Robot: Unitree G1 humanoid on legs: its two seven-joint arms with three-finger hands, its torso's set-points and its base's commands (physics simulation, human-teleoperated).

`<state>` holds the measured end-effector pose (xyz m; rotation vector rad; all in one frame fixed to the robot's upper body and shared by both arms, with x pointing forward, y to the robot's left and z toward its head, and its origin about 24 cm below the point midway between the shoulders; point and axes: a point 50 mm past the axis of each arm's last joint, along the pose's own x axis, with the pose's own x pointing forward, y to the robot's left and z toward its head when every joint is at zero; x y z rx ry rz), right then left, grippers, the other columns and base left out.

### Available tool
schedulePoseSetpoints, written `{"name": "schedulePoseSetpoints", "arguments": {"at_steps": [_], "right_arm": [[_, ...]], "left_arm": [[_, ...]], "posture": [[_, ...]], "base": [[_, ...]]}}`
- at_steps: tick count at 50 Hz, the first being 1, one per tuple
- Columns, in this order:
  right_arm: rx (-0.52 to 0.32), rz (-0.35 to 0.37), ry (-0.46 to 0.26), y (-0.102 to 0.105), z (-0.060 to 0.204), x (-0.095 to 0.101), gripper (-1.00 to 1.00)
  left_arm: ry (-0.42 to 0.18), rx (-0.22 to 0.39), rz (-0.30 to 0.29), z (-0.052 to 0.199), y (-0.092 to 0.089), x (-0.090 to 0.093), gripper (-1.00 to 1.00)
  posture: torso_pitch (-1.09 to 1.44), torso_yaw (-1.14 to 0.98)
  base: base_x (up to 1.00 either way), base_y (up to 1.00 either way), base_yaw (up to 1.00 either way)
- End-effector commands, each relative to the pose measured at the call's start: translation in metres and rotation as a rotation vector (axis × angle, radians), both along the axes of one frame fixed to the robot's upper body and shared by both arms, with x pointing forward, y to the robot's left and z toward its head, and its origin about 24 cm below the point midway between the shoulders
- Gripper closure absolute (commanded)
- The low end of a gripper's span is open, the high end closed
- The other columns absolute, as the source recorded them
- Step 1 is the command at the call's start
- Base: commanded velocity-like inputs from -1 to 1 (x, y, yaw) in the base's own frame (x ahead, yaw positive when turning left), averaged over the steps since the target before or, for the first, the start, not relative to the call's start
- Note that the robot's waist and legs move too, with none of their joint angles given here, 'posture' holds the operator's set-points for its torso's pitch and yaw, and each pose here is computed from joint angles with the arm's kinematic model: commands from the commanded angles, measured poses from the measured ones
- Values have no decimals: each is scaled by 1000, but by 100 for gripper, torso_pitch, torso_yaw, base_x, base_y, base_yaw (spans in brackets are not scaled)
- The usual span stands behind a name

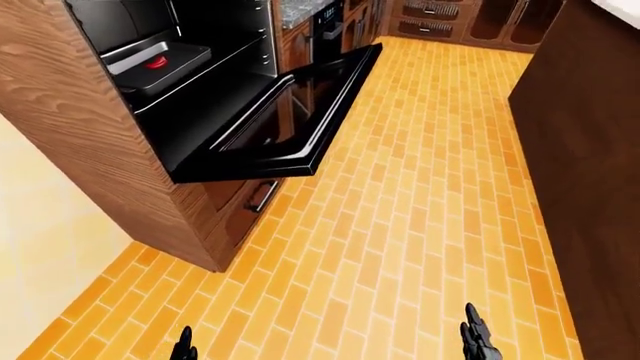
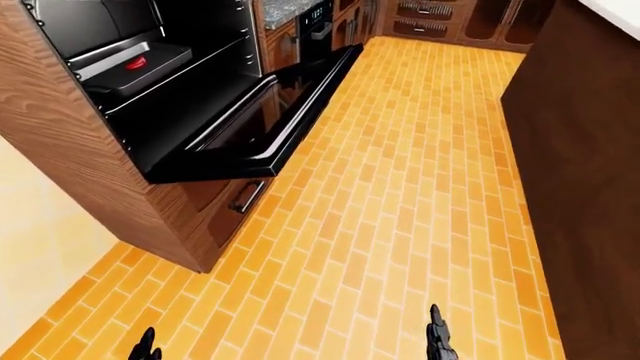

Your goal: Close the oven door.

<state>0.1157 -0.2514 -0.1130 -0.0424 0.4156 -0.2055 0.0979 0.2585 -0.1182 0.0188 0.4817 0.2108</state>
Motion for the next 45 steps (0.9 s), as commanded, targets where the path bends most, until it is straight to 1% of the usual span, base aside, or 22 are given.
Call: {"name": "schedulePoseSetpoints", "arguments": {"at_steps": [1,45], "right_arm": [[-15,6,-43,-1,5,5,-100],[-12,4,-43,-1,5,5,-100]], "left_arm": [[-44,36,1,7,9,5,-100],[-45,36,2,7,10,5,-100]], "posture": [[0,0],[0,0]], "base": [[5,10,0],[6,17,0]]}}
